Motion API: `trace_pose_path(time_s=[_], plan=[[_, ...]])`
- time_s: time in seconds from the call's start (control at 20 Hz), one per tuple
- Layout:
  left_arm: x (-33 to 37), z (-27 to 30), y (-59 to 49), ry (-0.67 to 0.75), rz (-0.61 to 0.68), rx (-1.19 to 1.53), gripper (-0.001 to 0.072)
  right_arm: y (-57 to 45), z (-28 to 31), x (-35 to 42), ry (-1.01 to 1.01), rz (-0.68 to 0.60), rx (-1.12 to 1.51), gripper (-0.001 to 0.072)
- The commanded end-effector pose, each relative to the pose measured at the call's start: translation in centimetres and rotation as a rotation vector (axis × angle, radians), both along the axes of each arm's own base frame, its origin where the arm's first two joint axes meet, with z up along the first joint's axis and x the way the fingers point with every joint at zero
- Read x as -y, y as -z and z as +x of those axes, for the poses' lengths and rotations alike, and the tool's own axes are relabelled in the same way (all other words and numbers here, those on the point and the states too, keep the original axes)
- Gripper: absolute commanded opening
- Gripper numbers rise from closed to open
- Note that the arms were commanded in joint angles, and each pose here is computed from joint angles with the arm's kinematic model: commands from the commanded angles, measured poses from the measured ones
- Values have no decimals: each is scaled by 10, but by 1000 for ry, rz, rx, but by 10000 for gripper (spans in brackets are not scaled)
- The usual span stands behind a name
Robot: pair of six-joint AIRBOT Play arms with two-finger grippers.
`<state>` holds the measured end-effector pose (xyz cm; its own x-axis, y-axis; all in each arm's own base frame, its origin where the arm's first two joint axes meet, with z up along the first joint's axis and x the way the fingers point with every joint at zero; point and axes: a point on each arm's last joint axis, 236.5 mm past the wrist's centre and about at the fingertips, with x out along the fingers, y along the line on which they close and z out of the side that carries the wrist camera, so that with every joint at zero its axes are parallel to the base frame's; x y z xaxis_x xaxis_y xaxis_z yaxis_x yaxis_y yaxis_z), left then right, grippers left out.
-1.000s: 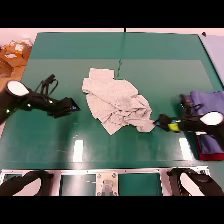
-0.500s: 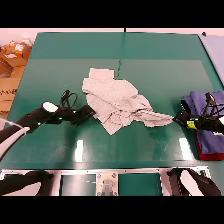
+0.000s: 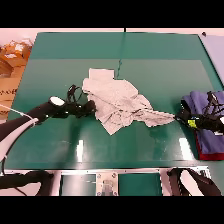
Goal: Fold the shirts.
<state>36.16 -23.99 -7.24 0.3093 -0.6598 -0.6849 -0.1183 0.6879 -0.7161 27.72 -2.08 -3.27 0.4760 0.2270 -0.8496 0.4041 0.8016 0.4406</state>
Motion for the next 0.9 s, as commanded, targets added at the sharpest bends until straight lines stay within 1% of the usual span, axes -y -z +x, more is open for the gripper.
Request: trace_pose_path(time_s=[0.0,0.15,0.25,0.3,0.45,0.6,0.65,0.75,0.85], plan=[[-6,5,-50,102,-56,71,17,-3,2,-2,0,9,7,7],[-57,27,-151,71,-48,264,17,-40,11,-14,-51,56,37,6],[-81,22,-230,85,-49,409,18,-111,34,-29,-95,106,181,6],[-89,17,-267,96,-41,484,18,-157,44,-34,-117,108,282,7],[-106,-7,-387,105,10,744,18,-311,52,-37,-141,-7,610,7],[-100,-53,-494,143,67,993,19,-436,19,-47,-128,-128,872,8],[-96,-74,-527,156,93,1084,19,-465,6,-48,-113,-166,934,8],[-94,-111,-582,124,145,1238,19,-514,-23,-44,-53,-262,1037,8],[-93,-142,-619,92,167,1349,18,-549,-49,-36,16,-355,1111,8]])
